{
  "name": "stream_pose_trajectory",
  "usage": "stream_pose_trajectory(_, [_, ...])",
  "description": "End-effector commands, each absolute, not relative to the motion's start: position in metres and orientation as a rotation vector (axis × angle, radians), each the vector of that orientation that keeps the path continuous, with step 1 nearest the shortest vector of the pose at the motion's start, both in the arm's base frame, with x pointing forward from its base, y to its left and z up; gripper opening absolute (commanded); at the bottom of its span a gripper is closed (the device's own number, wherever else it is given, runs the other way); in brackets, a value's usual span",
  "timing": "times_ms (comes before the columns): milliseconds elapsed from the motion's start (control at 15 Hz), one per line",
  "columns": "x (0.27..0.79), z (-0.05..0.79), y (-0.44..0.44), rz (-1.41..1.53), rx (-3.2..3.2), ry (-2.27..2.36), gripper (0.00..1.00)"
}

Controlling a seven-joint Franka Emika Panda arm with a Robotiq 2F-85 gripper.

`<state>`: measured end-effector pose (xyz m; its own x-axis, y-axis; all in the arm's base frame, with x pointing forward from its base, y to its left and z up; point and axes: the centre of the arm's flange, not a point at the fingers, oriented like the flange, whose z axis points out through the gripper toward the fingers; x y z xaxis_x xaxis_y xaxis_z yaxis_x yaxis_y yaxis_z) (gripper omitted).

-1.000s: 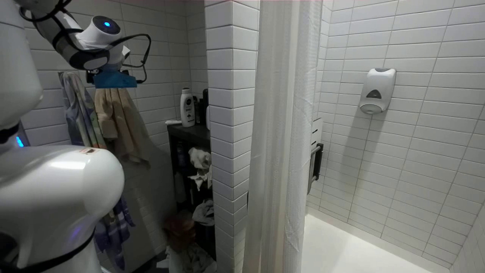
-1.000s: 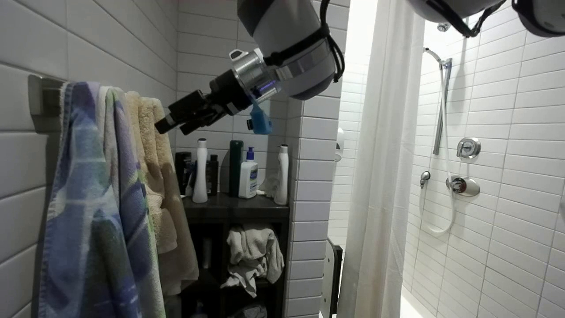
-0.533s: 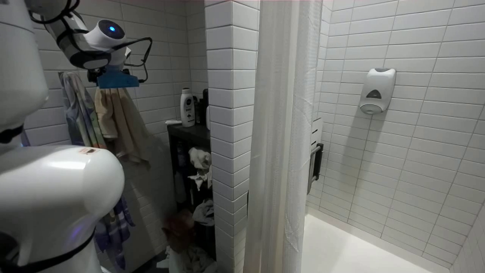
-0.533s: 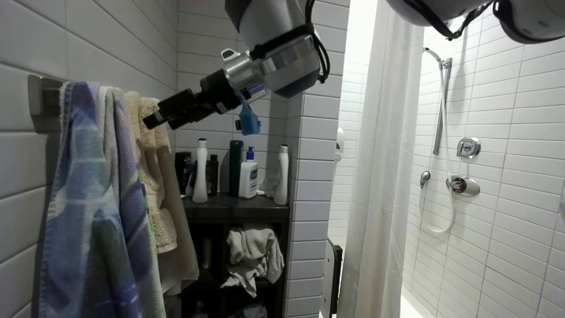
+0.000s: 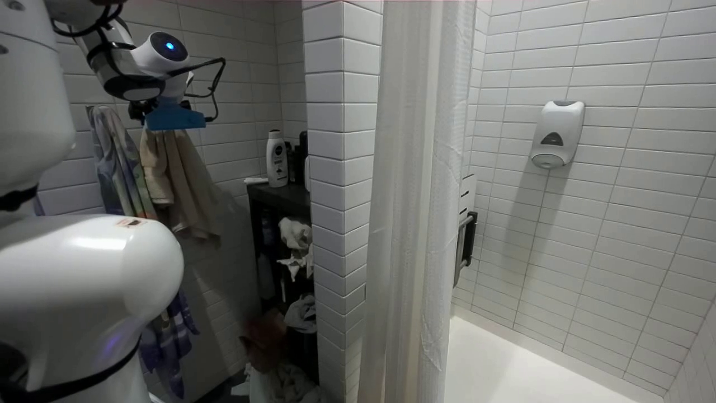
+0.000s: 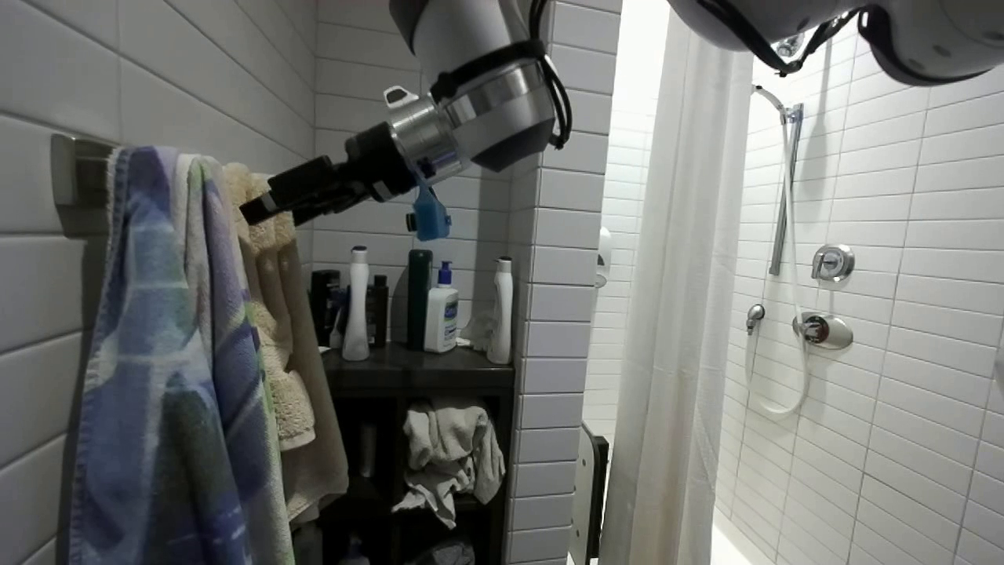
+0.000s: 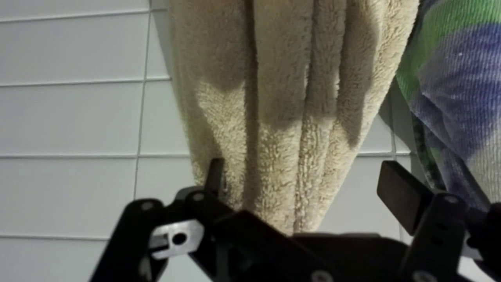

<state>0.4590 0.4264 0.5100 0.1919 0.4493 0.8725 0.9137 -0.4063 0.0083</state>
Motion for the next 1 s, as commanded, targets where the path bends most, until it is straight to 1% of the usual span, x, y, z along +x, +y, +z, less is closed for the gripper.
stream_pose_trajectory(0, [0.460,0.502,0.414,-1.136,-1.935,-1.249,1.00])
stream_pose_trajectory(667, [0.453,0.482,0.397,-1.096,-1.958,-1.251,1.00])
stream_pose_trajectory(933, [0.455,0.485,0.404,-1.109,-1.938,-1.255,1.00])
